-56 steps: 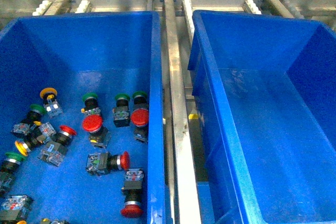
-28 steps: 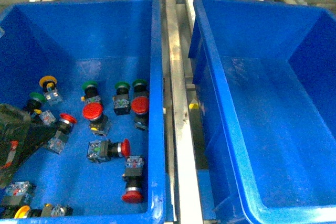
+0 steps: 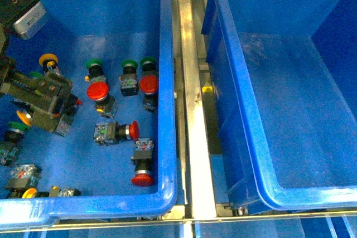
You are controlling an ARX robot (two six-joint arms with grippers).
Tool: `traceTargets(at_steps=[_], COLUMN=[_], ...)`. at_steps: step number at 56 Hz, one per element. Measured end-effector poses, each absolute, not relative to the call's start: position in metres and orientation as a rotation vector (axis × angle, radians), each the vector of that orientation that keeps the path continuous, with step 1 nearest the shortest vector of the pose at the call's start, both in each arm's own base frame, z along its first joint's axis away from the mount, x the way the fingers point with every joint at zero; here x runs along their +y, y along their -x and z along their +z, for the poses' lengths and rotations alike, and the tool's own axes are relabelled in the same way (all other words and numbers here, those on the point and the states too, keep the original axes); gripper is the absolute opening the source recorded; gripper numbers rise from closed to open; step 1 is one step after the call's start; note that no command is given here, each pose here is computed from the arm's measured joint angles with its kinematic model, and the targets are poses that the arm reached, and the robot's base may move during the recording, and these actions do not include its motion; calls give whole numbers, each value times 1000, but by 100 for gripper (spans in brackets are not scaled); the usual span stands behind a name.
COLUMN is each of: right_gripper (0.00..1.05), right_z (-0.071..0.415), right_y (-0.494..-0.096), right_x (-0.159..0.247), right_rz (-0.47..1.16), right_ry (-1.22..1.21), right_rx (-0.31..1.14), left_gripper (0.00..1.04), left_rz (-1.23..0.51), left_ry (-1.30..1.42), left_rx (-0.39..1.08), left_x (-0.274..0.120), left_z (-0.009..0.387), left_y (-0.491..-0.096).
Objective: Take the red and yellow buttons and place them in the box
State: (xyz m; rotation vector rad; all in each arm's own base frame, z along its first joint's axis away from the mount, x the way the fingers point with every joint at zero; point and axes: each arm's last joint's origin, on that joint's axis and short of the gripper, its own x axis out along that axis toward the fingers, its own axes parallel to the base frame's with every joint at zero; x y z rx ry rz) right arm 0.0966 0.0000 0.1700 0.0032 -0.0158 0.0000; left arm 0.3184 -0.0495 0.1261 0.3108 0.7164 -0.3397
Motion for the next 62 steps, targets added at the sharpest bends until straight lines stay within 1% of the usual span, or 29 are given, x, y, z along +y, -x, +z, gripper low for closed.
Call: traceTargets(at_steps=[16,31,40,62], right_gripper=[98,98,98,98], right_z=[170,170,170,170], right_y=[-97,-97,-97,-97], right_x=[0,0,0,0], right_rz=[0,0,0,0], right_ry=[-3,-3,-3,-3], right_rx=[-16,-16,-16,-16], left_gripper=[97,97,97,97], left_rz=[-341,-372,-384,-404], left_ry=[-320,-313,-310,-298], left_rx=[757,749,770,739], left_x=[-56,-72,-75,-85], left_z=[101,90,78,79], left_y=[-343,-365,-372,-390])
